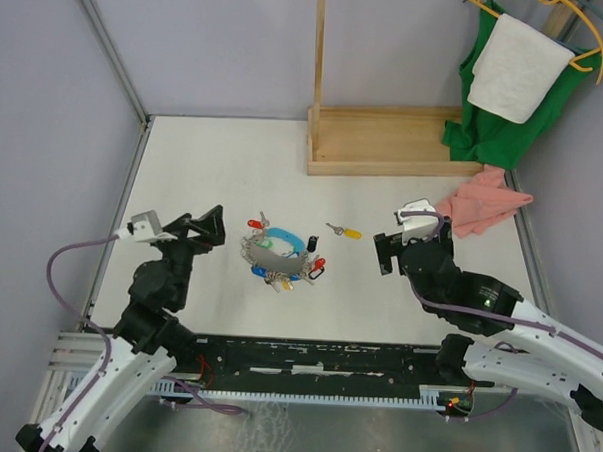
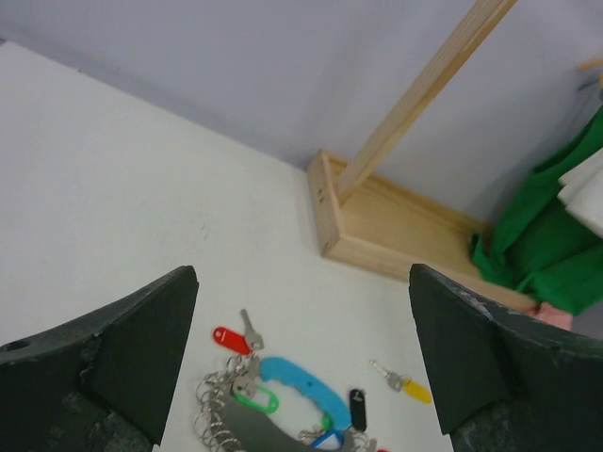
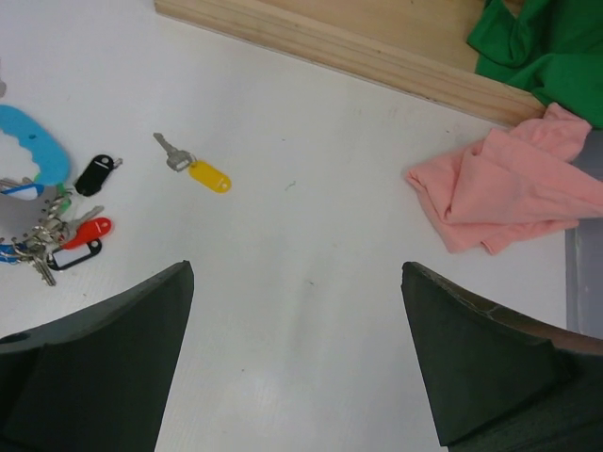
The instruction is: Put the keys on the keyring
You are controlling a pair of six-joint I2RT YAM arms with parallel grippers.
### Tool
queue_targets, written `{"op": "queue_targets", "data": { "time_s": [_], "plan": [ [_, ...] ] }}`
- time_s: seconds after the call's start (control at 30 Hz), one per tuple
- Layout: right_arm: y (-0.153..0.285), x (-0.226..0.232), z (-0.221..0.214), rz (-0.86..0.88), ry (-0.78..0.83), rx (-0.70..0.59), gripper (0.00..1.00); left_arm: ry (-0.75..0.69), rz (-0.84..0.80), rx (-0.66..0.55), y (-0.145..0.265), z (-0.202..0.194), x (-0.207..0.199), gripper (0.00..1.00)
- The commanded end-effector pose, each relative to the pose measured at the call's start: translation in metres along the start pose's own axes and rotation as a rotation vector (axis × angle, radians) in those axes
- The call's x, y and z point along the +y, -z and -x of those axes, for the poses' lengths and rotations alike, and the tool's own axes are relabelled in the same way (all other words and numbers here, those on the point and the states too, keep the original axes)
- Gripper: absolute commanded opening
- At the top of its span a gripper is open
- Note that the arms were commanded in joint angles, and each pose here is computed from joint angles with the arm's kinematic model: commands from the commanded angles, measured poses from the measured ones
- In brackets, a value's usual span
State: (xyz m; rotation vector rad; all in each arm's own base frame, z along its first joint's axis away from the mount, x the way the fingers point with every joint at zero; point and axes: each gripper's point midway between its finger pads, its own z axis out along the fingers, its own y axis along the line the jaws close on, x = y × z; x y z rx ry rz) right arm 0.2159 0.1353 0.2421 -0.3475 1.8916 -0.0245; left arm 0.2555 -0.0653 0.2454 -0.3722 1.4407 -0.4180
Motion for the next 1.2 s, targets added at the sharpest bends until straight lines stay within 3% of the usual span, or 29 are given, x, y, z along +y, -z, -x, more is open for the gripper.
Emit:
{"op": "queue_targets", "data": {
  "time_s": [0.0, 0.2, 0.33, 0.67, 1.17],
  "plan": [
    [0.016, -0.034, 0.008, -0.109, 0.005, -0.002, 1.0, 0.085, -0.003, -0.028, 0.025, 0.048, -0.009, 0.99],
    [0.036, -0.062, 0.007, -0.15, -0.023, -0.019, 1.0, -0.049, -0.145, -0.034, 0.056, 0.086, -0.029, 0.99],
    [0.052, -0.083, 0.006, -0.164, -0.099, -0.057, 1.0, -0.165, -0.251, -0.029, 0.067, 0.083, -0.038, 0.99],
    [0.062, -0.092, -0.002, -0.104, -0.242, -0.16, 1.0, -0.188, -0.284, -0.012, 0.065, 0.06, -0.035, 0.99],
    [0.06, -0.082, 0.0, -0.07, -0.206, -0.139, 1.0, -0.197, -0.262, 0.026, 0.062, 0.051, -0.031, 0.99]
  ]
}}
